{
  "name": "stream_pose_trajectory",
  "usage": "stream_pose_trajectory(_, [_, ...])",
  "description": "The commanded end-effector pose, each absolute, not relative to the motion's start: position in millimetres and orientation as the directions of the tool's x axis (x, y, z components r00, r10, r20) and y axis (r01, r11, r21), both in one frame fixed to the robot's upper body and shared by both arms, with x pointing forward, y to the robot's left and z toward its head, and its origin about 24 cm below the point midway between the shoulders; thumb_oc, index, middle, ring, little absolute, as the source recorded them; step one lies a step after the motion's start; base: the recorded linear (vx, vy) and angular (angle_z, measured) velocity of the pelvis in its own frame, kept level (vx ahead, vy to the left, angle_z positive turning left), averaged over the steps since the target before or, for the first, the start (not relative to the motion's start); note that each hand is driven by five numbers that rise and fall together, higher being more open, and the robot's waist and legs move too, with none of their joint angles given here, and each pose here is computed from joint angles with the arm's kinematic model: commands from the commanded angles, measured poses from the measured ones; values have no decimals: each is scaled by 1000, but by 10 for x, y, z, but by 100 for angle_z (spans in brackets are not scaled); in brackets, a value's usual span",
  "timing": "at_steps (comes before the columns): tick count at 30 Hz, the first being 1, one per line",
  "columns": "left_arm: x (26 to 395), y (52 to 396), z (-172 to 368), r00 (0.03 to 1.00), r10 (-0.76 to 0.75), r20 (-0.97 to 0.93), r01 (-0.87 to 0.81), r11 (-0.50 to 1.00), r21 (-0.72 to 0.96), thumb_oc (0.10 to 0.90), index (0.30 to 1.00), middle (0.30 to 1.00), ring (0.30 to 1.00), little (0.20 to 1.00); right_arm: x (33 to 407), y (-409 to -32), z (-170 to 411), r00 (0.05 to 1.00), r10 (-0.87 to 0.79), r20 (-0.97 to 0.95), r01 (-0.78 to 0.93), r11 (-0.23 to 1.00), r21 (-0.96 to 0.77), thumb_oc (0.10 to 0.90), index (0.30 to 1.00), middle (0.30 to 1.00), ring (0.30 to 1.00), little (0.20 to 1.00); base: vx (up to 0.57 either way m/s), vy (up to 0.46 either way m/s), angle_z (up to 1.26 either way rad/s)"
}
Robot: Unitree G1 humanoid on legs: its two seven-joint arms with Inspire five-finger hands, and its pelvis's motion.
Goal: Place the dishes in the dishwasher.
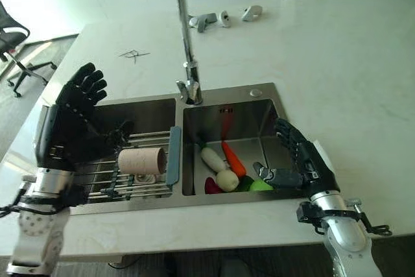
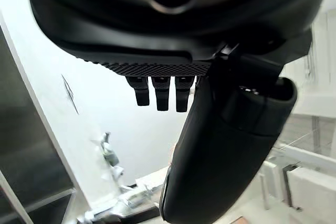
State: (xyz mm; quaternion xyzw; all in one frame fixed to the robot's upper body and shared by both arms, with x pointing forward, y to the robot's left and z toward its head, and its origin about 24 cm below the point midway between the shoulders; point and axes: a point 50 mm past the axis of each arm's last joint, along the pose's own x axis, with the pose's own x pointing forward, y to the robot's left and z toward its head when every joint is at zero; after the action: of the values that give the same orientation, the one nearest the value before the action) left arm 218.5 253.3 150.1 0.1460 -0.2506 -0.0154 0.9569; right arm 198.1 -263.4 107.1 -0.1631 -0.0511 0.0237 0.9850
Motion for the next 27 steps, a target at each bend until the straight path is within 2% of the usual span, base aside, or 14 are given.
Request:
stream_pose_trajectory(1, [2127,2620,1909,794,-187,578,-65,920,387,800,900,900,900,900,2048,-2458,1561,919,164,358,-39,943,-331,800,900,900,900,900,106,151,13])
stream_pose_trajectory(5, [2178,2714,1945,849,-240,471,-42,857,513,800,900,900,900,900,2070,-2497,1606,923,176,343,-54,939,-338,800,900,900,900,900,68,142,8])
stream_pose_trajectory(7, [2249,2743,1830,910,-268,318,45,824,565,800,900,900,900,900,2099,-2489,1629,919,188,347,-70,943,-325,800,900,900,900,900,39,79,-13])
stream_pose_trajectory(9, [2260,2777,1796,936,-288,200,83,737,671,800,900,900,900,900,2106,-2499,1705,909,206,362,-80,939,-333,800,900,900,900,900,29,58,-7])
stream_pose_trajectory(11, [2285,2811,1846,936,-309,166,118,722,682,800,900,900,900,900,2138,-2502,1758,904,221,365,-94,938,-334,800,900,900,900,900,17,26,-1])
stream_pose_trajectory(17, [2351,2695,1959,898,-404,174,207,737,643,800,900,900,900,900,2172,-2468,1738,903,236,360,-107,933,-345,800,900,900,900,900,0,0,0])
stream_pose_trajectory(22, [2418,2627,1961,882,-429,198,223,747,626,800,900,900,900,900,2201,-2439,1719,900,264,346,-147,933,-328,800,900,900,900,900,3,-6,-1])
stream_pose_trajectory(27, [2518,2611,1903,882,-405,240,230,817,529,800,900,900,900,900,2237,-2422,1695,900,267,346,-150,932,-329,800,900,900,900,900,19,-23,-5])
